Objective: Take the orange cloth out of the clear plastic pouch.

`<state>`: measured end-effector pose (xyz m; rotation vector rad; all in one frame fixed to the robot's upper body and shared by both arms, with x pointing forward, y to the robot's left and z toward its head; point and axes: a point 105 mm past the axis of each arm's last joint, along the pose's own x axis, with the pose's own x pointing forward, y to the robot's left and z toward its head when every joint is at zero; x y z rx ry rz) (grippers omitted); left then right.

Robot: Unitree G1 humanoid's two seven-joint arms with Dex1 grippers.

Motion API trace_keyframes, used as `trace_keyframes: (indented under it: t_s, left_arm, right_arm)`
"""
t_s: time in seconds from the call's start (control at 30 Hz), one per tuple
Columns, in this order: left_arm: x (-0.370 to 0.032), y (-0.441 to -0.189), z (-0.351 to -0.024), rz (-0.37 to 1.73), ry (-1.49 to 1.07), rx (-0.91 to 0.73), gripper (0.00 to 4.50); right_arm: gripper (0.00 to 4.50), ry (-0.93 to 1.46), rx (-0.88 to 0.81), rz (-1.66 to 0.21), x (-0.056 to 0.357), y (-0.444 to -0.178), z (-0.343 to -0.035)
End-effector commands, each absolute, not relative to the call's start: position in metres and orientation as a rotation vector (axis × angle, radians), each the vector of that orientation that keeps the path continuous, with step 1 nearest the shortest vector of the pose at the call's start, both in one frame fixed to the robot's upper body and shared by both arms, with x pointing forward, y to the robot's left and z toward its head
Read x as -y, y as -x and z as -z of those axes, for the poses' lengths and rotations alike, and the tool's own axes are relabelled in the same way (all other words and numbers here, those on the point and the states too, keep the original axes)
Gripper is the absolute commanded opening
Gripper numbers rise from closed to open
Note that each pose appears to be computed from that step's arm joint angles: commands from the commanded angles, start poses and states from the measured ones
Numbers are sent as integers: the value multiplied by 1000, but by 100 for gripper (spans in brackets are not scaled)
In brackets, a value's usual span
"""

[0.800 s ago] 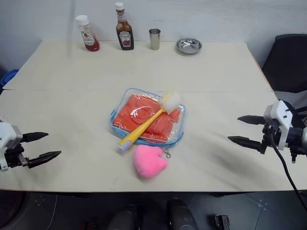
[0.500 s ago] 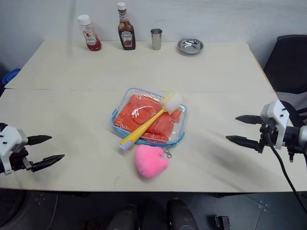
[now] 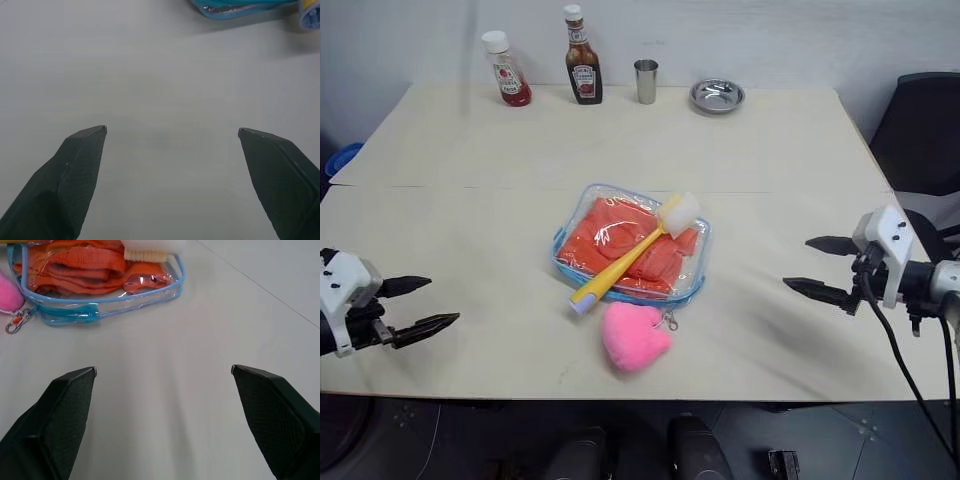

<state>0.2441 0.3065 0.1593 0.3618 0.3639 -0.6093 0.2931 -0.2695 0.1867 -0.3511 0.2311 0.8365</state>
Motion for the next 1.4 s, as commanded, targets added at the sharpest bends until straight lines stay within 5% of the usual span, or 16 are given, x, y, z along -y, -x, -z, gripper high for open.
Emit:
trace_keyframes:
  t_s: [0.03,0.33,0.5,0.97,1.4]
  left_arm:
    - [-295,-246,-172,620,-327,-302,447]
    - [-264,-259,-195,690,-214,-208,447]
    - [-199,-276,-217,877,-69,-178,447]
    - [-79,-355,-182,935,-365,-324,447]
    - [-61,-366,-147,965,-383,-416,145]
  right_arm:
    - [450,353,-175,-857,260,-292,-202]
    - [450,346,-170,-863,250,-286,-200]
    - [450,350,-134,-932,223,-272,-205]
    - [450,316,-24,-964,167,-241,-208]
    - [450,304,-7,-901,171,-237,-209]
